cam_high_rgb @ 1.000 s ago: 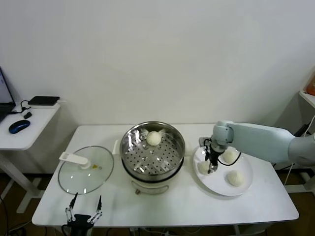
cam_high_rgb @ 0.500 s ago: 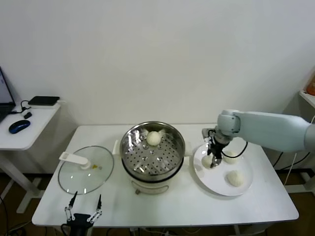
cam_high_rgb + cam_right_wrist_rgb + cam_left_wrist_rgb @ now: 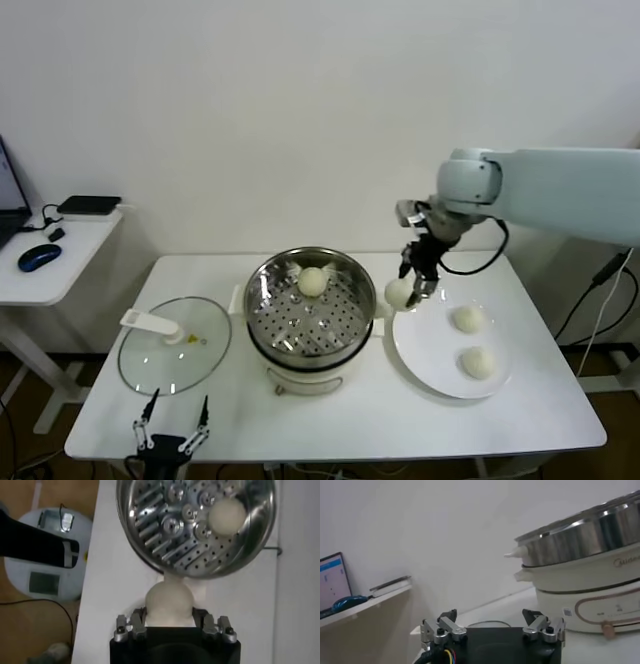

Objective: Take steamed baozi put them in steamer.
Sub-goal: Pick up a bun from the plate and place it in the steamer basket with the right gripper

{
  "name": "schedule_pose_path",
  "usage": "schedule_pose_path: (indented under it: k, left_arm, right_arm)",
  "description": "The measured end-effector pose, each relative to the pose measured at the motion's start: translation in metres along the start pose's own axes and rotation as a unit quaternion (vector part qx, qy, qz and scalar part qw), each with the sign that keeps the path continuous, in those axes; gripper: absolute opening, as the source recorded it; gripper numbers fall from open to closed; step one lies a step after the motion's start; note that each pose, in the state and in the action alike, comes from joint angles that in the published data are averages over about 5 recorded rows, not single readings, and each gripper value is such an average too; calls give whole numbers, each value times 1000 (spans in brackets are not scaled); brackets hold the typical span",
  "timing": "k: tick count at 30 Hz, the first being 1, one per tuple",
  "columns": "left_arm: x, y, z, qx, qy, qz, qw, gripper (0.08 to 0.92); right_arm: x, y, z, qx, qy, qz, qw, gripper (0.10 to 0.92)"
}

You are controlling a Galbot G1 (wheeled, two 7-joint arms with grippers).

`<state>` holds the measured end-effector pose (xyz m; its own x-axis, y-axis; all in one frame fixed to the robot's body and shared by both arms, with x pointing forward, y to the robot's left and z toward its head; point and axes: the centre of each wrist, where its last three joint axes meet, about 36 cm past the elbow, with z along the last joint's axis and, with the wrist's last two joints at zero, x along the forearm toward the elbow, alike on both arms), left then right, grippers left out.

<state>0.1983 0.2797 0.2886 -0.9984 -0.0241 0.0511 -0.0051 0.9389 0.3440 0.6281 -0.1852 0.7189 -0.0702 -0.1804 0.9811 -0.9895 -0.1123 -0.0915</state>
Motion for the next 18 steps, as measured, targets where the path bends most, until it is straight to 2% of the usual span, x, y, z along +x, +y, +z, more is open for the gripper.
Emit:
schedule_pose_path:
  k: [7, 18]
  left_arm:
    - [-1, -1, -1, 0, -1, -2, 1000, 823]
    - [5, 0, -1, -1, 5, -3, 1000, 823]
  right_arm:
    - [0, -18, -61, 33, -8, 11, 999, 628]
    - [-50, -49, -140, 72, -12, 11, 997, 628]
